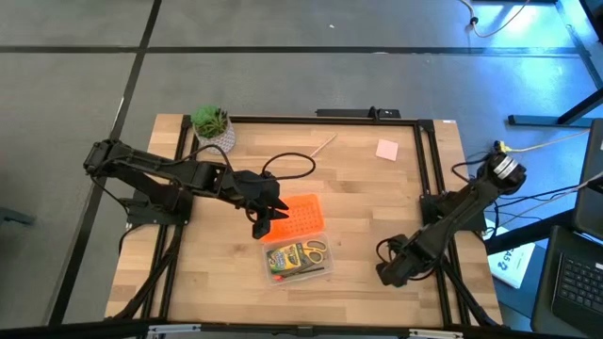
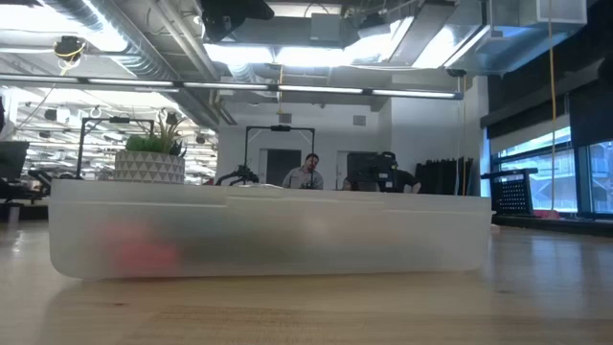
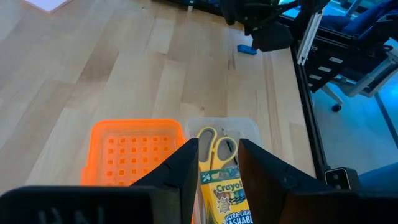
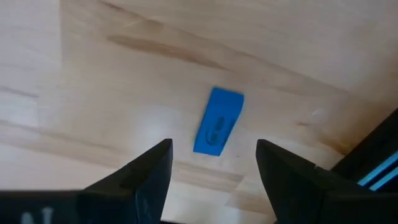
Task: Pack school essentials
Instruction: Put the blue eraser into the orange supply box
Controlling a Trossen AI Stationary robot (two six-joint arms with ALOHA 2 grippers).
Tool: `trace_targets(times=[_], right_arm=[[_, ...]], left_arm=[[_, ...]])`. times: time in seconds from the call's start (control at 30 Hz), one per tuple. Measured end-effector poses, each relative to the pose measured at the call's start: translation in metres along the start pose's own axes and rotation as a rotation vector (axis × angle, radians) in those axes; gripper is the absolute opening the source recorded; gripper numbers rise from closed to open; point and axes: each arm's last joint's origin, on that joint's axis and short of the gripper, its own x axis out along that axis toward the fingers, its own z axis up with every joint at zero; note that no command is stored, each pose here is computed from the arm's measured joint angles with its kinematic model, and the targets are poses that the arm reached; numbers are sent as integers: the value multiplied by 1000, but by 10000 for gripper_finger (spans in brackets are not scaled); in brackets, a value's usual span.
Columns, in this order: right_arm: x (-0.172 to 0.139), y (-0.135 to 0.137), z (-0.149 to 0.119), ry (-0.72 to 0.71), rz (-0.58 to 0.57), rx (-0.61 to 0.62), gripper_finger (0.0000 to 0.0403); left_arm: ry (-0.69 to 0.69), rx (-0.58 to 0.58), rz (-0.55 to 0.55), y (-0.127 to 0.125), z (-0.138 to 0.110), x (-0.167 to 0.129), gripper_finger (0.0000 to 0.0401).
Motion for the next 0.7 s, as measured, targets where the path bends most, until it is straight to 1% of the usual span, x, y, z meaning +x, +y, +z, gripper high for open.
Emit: trace_targets(times=[0.2, 0.33, 0.43, 0.53, 0.63, 0.7], right_arm=[[10, 2, 1, -17, -41, 3, 233], [14, 5, 1, -6, -38, -69, 233], [15, 5, 1, -5, -40, -96, 233], [24, 2, 4, 8, -12, -108, 233], [34, -1, 7, 46, 44, -129, 233], [36, -2, 8, 67, 56, -134, 233]], left_arm=[[0, 0, 0, 0, 0, 0, 106], [0, -1, 0, 0, 0, 0, 105], [0, -3, 0, 0, 0, 0, 105], [0, -7, 0, 0, 0, 0, 105], [-1, -8, -1, 0, 0, 0, 106], [-1, -8, -1, 0, 0, 0, 105]])
